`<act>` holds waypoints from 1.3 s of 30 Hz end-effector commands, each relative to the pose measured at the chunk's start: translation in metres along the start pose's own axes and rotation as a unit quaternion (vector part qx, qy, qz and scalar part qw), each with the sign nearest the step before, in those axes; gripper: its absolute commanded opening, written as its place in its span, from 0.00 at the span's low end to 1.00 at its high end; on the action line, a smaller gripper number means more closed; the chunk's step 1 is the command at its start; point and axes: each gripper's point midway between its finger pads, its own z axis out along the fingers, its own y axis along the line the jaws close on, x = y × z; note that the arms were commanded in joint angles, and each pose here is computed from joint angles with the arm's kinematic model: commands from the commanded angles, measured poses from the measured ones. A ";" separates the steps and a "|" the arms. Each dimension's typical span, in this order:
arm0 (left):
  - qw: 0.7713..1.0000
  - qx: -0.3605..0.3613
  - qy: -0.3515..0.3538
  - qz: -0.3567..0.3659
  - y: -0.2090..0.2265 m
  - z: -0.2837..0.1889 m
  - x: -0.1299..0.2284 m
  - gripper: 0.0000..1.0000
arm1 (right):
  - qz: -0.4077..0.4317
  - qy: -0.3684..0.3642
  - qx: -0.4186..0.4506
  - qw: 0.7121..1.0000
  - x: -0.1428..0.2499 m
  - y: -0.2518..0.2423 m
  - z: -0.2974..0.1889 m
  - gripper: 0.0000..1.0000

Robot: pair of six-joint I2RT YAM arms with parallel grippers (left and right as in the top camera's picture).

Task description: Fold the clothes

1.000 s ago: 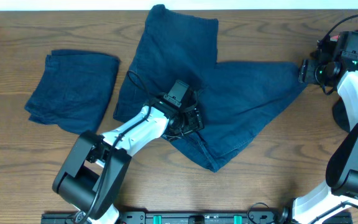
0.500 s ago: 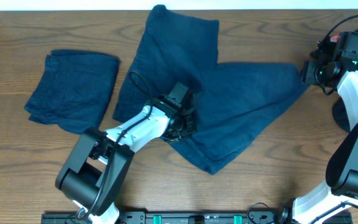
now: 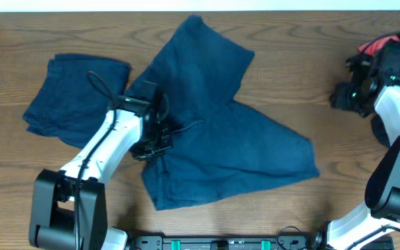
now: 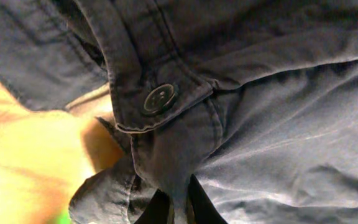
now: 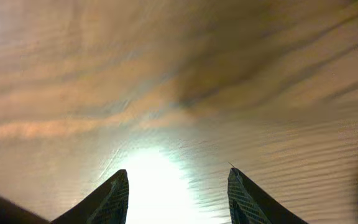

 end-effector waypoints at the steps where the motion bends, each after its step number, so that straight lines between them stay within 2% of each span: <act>1: 0.999 -0.003 -0.024 0.024 0.007 -0.016 -0.007 0.06 | 0.005 0.031 -0.049 0.998 0.027 0.015 0.012 0.51; 12: 0.998 0.008 -0.048 0.027 0.006 -0.026 -0.013 0.06 | 0.038 0.162 -0.062 0.984 0.117 0.021 0.023 0.53; 23: 0.998 0.012 -0.055 0.026 0.004 -0.026 -0.016 0.06 | 0.030 0.206 -0.070 0.975 0.142 0.033 0.020 0.55; 30: 0.998 0.012 -0.055 0.019 0.004 -0.026 -0.016 0.07 | -0.055 0.198 -0.185 0.961 0.151 0.089 0.021 0.56; 36: 0.998 0.013 -0.055 0.007 0.004 -0.026 -0.016 0.06 | -0.074 0.200 -0.190 0.958 0.153 0.101 0.022 0.49; 39: 0.998 0.013 -0.055 0.006 0.004 -0.026 -0.016 0.06 | -0.085 0.194 -0.225 0.951 0.153 0.113 0.018 0.47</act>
